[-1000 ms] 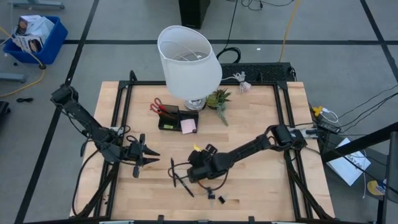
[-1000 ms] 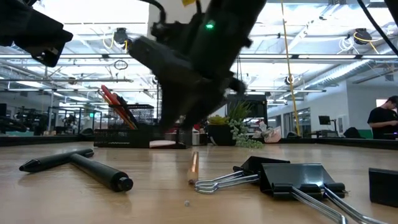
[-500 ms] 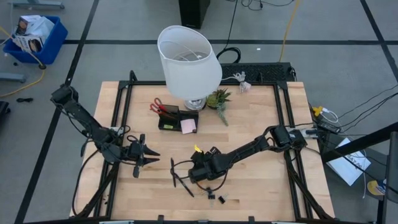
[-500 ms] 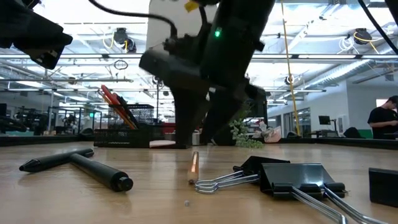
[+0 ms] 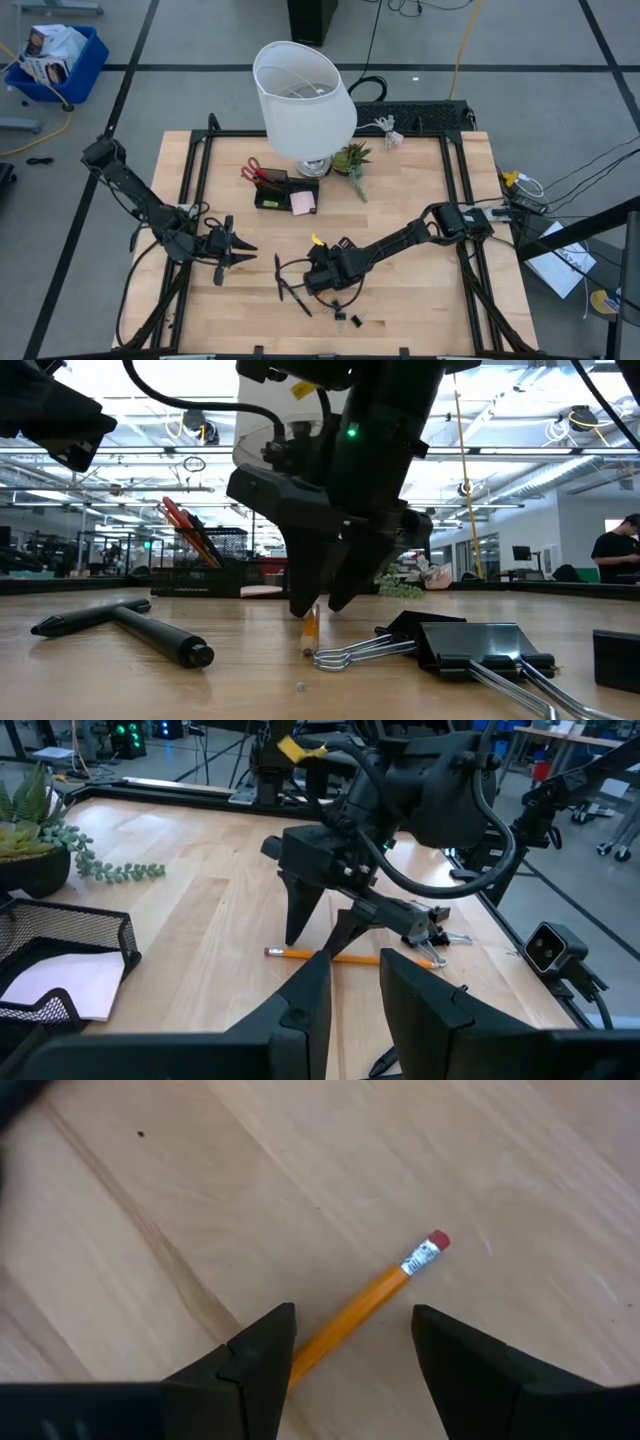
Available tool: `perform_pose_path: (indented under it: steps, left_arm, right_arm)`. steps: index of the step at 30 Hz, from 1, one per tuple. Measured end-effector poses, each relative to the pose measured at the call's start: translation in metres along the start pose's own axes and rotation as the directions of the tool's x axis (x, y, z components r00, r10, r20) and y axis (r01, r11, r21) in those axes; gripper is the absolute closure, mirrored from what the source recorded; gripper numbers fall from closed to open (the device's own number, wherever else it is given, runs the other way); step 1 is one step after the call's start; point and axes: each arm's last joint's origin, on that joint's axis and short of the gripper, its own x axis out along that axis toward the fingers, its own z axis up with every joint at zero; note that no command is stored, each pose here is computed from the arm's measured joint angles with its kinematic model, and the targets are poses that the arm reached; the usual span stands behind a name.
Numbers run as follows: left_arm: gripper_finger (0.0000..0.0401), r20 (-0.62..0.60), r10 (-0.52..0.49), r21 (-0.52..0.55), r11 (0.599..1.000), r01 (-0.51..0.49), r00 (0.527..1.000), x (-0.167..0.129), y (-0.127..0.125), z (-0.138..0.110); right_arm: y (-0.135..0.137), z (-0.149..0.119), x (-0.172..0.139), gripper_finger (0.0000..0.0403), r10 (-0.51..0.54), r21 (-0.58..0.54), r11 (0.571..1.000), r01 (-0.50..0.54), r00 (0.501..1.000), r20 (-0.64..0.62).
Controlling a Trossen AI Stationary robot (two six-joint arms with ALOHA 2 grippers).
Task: Pick and place office supplies into organizer
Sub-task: Put the orange pencil into the black desk organizer
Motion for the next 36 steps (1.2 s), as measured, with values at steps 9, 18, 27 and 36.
perform_pose_path:
  steps: [9,18,27,36]
  left_arm:
    - [0.0308,0.000,0.000,-0.002,1.000,0.000,1.000,0.000,0.000,0.000]
    - [0.0308,-0.002,0.001,-0.018,1.000,-0.001,1.000,0.000,0.000,0.000]
    - [0.0308,0.014,0.009,-0.055,0.998,-0.008,1.000,0.000,0.000,0.001]
    - [0.0308,0.049,-0.003,-0.075,0.997,0.007,0.999,0.000,-0.001,0.006]
  right_arm:
    - [-0.002,-0.008,0.015,0.0285,0.019,-0.005,1.000,-0.019,0.999,-0.034]
    - [-0.001,-0.007,0.017,0.0373,0.038,-0.067,0.997,-0.040,0.999,-0.029]
    - [-0.004,0.003,0.022,0.0390,0.044,-0.099,0.994,-0.044,0.999,-0.001]
    - [0.003,0.018,0.021,0.0389,0.135,-0.167,0.979,-0.115,0.984,0.113]
